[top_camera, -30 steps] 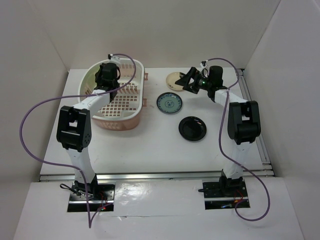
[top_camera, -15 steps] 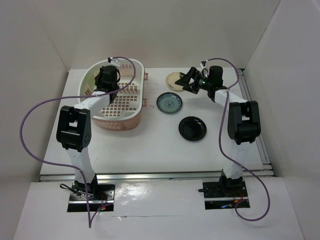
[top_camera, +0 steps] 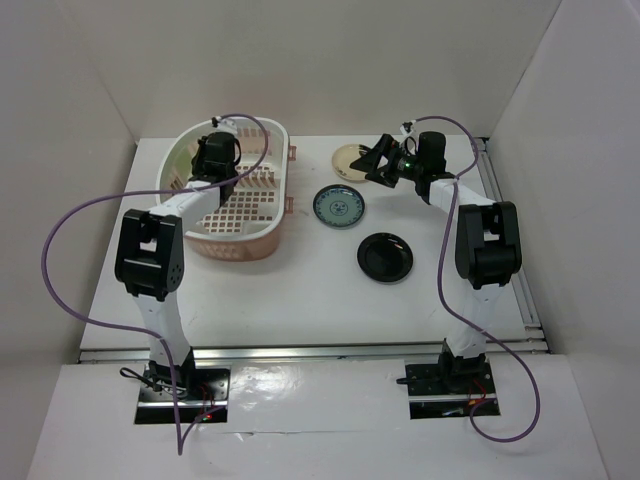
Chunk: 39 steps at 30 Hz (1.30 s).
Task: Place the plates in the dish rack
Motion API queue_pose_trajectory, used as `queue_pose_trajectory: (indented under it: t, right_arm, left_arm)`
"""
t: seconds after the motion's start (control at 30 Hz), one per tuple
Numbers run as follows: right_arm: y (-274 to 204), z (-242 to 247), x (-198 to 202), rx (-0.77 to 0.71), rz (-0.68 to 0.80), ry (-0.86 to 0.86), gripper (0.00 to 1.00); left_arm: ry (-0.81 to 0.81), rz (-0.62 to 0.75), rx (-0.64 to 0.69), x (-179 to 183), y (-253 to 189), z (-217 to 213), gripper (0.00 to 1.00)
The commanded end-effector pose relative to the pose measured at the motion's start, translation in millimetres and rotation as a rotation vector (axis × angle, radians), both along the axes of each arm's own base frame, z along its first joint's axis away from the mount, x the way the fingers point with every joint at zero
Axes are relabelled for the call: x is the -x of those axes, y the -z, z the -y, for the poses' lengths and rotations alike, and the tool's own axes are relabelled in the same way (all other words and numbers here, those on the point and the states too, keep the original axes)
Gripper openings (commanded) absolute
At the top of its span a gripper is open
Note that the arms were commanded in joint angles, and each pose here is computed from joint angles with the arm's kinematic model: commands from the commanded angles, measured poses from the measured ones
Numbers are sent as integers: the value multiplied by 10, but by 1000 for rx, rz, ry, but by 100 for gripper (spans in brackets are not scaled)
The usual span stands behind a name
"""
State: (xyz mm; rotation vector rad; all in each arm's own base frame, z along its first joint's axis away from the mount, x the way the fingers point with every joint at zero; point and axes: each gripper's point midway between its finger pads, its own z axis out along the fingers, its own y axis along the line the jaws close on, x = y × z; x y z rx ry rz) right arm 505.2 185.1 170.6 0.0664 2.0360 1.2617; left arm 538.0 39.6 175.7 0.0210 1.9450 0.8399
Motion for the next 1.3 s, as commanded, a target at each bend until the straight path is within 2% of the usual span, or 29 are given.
queue_pose_trajectory:
  t: [0.0,0.57,0.63,0.73,0.9,0.97,1.03,1.23,1.27]
  right_arm:
    - [-275,-49,0,-13,93,-20,100]
    - [-237,-71,-9,-25,84,-36,100]
    - [-205,-72,-23,-25,84,-36,100]
    - [-209,-74,-22,-30,77,-34,100]
    - [-162,-75,-29,-29,68,-34,100]
    - [-162,-75,-29,-29,68,-34,100]
    - [-162,-75,-29,-29,68,-34,100]
    - [-162,-75,-29,-29,68,-34,100]
    - [-162,-75,-29,-29,68,-34,100]
  left_arm:
    - [-2,68,56,-132,-113,59,0]
    - [-37,77,34,-191,-90,15,0]
    - [-37,77,34,-212,-79,19,4]
    - [-20,72,40,-234,-89,44,18]
    - [-29,63,38,-237,-40,-6,19]
    - [-39,73,36,-241,-82,-19,23]
    - [-48,73,35,-237,-83,-70,33]
    - [-59,75,70,-250,-18,-91,35]
    - [-63,68,80,-265,19,-126,38]
